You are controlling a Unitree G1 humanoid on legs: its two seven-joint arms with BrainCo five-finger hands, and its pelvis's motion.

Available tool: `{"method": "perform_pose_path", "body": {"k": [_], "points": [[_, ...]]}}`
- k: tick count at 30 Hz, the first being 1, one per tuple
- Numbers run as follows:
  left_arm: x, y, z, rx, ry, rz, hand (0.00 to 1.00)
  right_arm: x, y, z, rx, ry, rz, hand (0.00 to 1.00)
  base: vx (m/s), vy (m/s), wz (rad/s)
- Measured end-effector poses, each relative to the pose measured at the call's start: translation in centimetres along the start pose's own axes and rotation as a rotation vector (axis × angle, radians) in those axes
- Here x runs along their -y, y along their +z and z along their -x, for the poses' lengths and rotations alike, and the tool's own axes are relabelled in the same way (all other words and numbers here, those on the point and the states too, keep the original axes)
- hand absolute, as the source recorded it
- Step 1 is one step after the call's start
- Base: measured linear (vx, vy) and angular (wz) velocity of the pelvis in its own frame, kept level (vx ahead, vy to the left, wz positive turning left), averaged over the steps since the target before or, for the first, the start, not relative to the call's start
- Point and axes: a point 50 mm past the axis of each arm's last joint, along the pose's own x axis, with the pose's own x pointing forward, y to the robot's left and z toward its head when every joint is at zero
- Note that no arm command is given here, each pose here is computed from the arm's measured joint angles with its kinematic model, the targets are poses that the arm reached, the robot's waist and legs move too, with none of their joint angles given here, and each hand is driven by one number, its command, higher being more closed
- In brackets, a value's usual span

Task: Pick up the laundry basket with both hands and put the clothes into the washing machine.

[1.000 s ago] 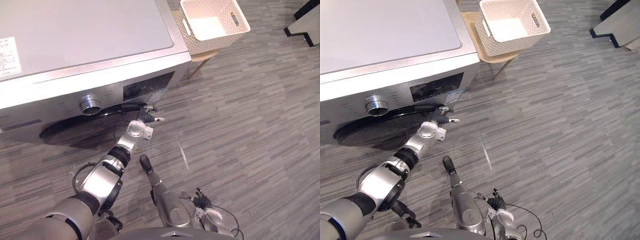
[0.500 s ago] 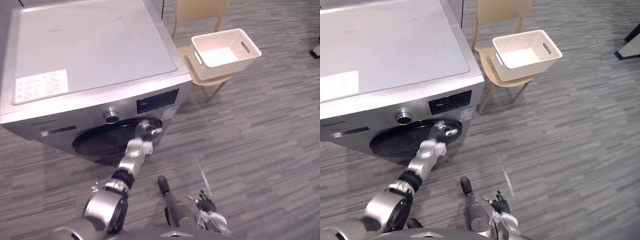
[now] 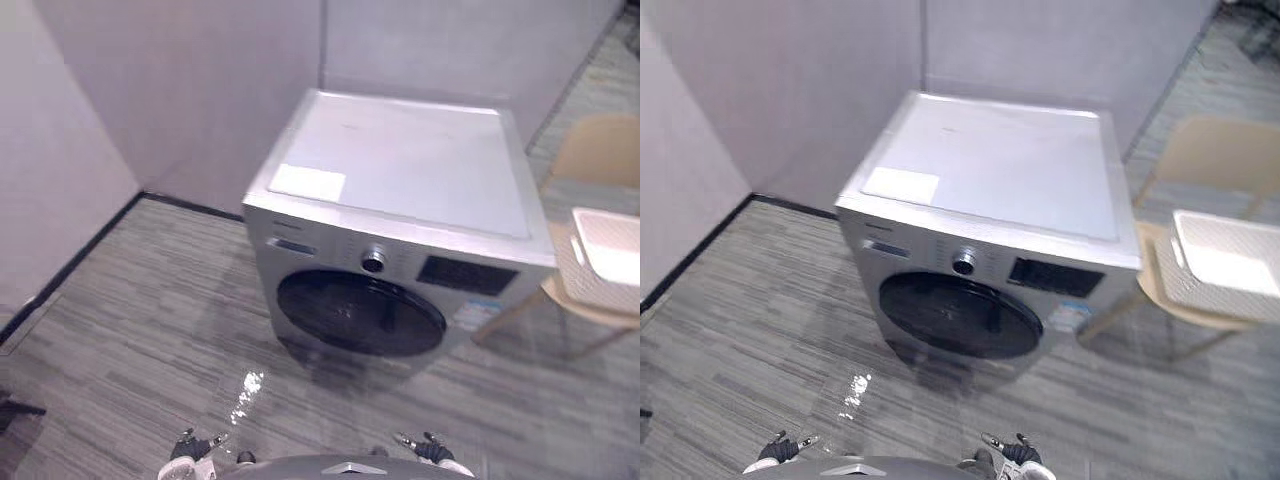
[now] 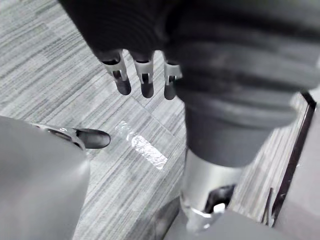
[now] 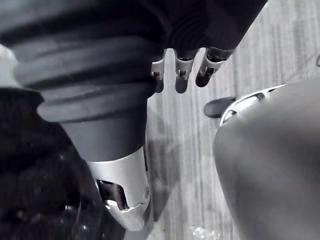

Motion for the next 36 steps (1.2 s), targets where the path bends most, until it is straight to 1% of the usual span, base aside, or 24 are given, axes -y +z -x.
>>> {"method": "perform_pose_path", "body": {"k": [1,3,5,6,7,9,11,13,15,18,19,20,21,22,23,26,27,29,30,31,32,34,35,36], "points": [[-0.3,0.2,0.0,0.007,-0.003,0.003,0.0,0.5,-0.9,0.2,-0.032,-0.02,-0.031,0.0,0.07,0.148,1.67],[-0.3,0.0,0.0,0.003,-0.003,0.005,0.0,1.1,-0.7,0.2,-0.025,-0.042,-0.064,0.0,0.03,0.138,1.57],[-1.7,-0.3,0.1,-0.007,0.027,-0.014,0.0,0.4,0.0,0.0,-0.001,-0.02,-0.057,0.0,0.06,0.111,1.21],[-3.2,-0.6,0.2,-0.017,0.066,-0.015,0.0,-0.5,0.2,-0.1,0.009,-0.001,-0.072,0.0,0.12,0.034,0.86],[-3.5,-0.8,0.3,-0.024,0.076,-0.005,0.0,-1.0,0.5,-0.1,0.019,0.013,-0.075,0.0,0.09,-0.002,0.76],[-2.8,-1.3,0.3,-0.043,0.067,0.023,0.0,-2.7,0.7,-0.1,0.044,0.058,-0.087,0.0,0.05,-0.003,0.62],[-2.8,-1.2,0.3,-0.037,0.073,0.051,0.0,-3.2,1.4,0.0,0.078,0.078,-0.084,0.0,0.18,-0.074,0.76],[-2.4,-0.5,0.1,-0.017,0.066,0.037,0.0,-3.4,1.4,0.0,0.081,0.087,-0.068,0.0,0.27,-0.192,0.73],[-2.4,0.0,0.1,0.002,0.073,-0.004,0.0,-3.5,1.2,0.0,0.077,0.09,-0.082,0.0,0.19,-0.29,0.64],[-2.5,0.7,-0.1,0.024,0.083,-0.016,0.0,-3.8,0.7,0.0,0.048,0.101,-0.072,0.0,0.21,-0.601,0.64],[-2.1,0.5,-0.1,0.014,0.074,-0.013,0.0,-3.2,1.0,-0.1,0.041,0.092,-0.053,0.0,0.17,-0.566,0.54],[-1.7,0.4,0.0,0.015,0.066,-0.003,0.0,-3.2,0.9,-0.3,-0.032,0.154,-0.07,0.0,0.15,-0.52,0.7],[-1.2,1.1,-0.2,0.038,0.062,0.012,0.0,-3.2,0.6,-0.4,-0.103,0.185,-0.036,0.0,0.15,-0.493,0.72],[-0.8,1.5,-0.2,0.05,0.058,0.028,0.0,-3.3,0.6,-0.4,-0.097,0.183,-0.027,0.0,0.08,-0.366,0.76],[0.4,2.2,-0.2,0.074,0.039,0.051,0.0,-3.4,0.9,-0.4,-0.081,0.175,-0.025,0.0,0.02,-0.157,0.74],[2.0,4.0,-0.4,0.127,-0.019,-0.017,0.0,-3.4,1.0,-0.6,-0.108,0.142,-0.057,0.0,-0.08,0.001,1.13],[2.7,4.5,-0.3,0.151,-0.046,-0.068,0.0,-3.5,0.8,-0.6,-0.1,0.124,-0.066,0.0,-0.13,0.071,1.45],[2.3,5.7,-0.5,0.179,-0.043,-0.085,0.0,-3.9,0.7,-0.4,-0.041,0.109,-0.092,0.0,-0.16,0.134,1.03],[1.8,4.5,-0.4,0.146,-0.03,-0.094,0.0,-2.9,1.2,-0.4,0.016,0.073,-0.106,0.0,-0.18,0.226,0.81],[1.7,3.8,-0.3,0.129,-0.03,-0.103,0.0,-2.6,1.1,-0.3,0.032,0.063,-0.111,0.0,-0.15,0.27,0.94],[0.9,3.6,-0.3,0.129,-0.016,-0.136,0.0,-2.8,0.4,-0.2,0.016,0.064,-0.123,0.0,-0.1,0.181,0.83],[-0.2,3.6,-0.3,0.131,0.007,-0.135,0.0,-3.3,-1.0,0.1,-0.021,0.069,-0.145,0.0,-0.05,0.133,0.76],[0.4,3.6,-0.3,0.134,-0.003,-0.112,0.0,-2.8,0.0,-0.1,0.004,0.059,-0.148,0.0,0.04,0.147,0.58],[-0.4,3.1,-0.4,0.103,0.023,-0.087,0.0,-3.7,-0.1,-0.1,-0.001,0.075,-0.169,0.0,0.0,0.154,0.25]]}}
